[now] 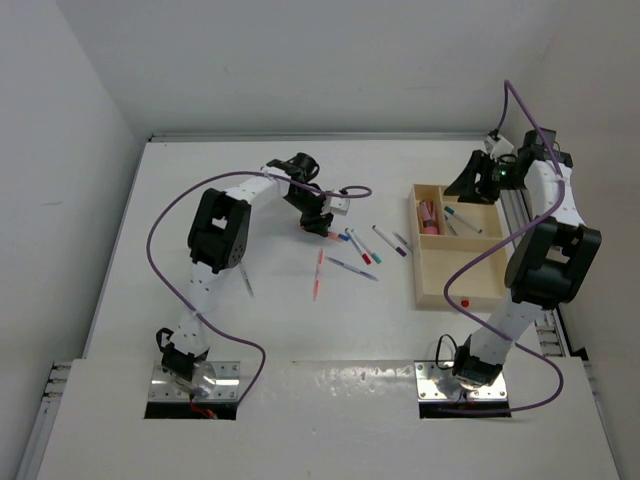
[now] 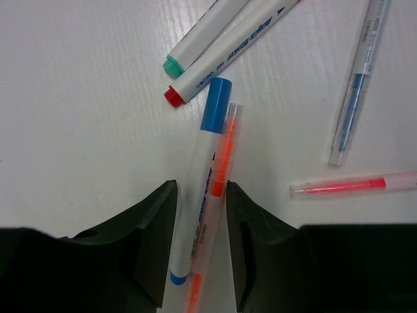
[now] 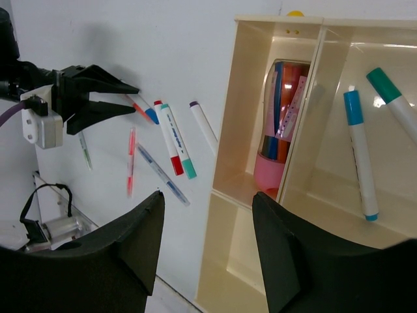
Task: Sort the stationery into containers
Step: Grab a piece of stationery with the left arm
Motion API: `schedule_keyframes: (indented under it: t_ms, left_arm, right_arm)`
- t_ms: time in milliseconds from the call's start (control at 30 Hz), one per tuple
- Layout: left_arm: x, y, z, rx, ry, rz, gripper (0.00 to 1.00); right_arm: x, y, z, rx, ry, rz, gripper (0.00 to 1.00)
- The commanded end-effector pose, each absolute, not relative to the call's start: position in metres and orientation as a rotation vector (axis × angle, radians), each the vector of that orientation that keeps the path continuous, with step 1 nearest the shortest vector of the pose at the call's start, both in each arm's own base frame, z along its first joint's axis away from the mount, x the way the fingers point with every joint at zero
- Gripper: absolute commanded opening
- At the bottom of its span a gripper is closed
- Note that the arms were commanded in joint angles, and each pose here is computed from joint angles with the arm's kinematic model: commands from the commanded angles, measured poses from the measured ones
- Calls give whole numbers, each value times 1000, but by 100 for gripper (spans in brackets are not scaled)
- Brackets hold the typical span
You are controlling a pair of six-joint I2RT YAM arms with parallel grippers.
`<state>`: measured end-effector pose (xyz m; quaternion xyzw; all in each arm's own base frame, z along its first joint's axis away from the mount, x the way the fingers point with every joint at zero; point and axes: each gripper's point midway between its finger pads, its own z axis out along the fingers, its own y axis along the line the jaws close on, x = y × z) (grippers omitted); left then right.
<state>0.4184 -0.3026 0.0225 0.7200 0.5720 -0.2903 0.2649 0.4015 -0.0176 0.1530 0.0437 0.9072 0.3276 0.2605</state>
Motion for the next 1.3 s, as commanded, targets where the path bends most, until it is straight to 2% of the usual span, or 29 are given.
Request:
schedule_keyframes:
  t_ms: [0, 267, 433, 733, 800, 967, 1000, 1133, 1267]
  left_arm:
    - [430, -307, 27, 1911, 1541, -750, 42]
    - [425, -307, 29, 1902, 1548, -781, 40]
    - [420, -305, 28, 1918, 1556, -793, 35]
    - [365, -276, 29, 1997, 1621, -877, 35]
    - [350, -268, 30, 2003, 1643, -896, 40]
    - [335, -250, 26, 2006, 1717, -875, 67]
    - [337, -249, 29, 1987, 1731, -867, 69]
    - [355, -264, 48, 1860, 1756, -807, 73]
    - [375, -294, 71, 1722, 1767, -690, 68]
  right_arm:
    - [402, -17, 156, 90, 2436, 897, 56]
    - [405, -18, 156, 99, 2432, 900, 56]
    - [405, -18, 158, 96, 2428, 902, 56]
    - [406, -15, 166, 77, 2412, 906, 56]
    - [404, -13, 167, 72, 2411, 910, 56]
    - [402, -9, 171, 56, 2405, 916, 56]
    - [402, -8, 171, 55, 2403, 920, 57]
    - [398, -6, 169, 56, 2408, 932, 57]
    - [394, -3, 168, 54, 2412, 940, 57]
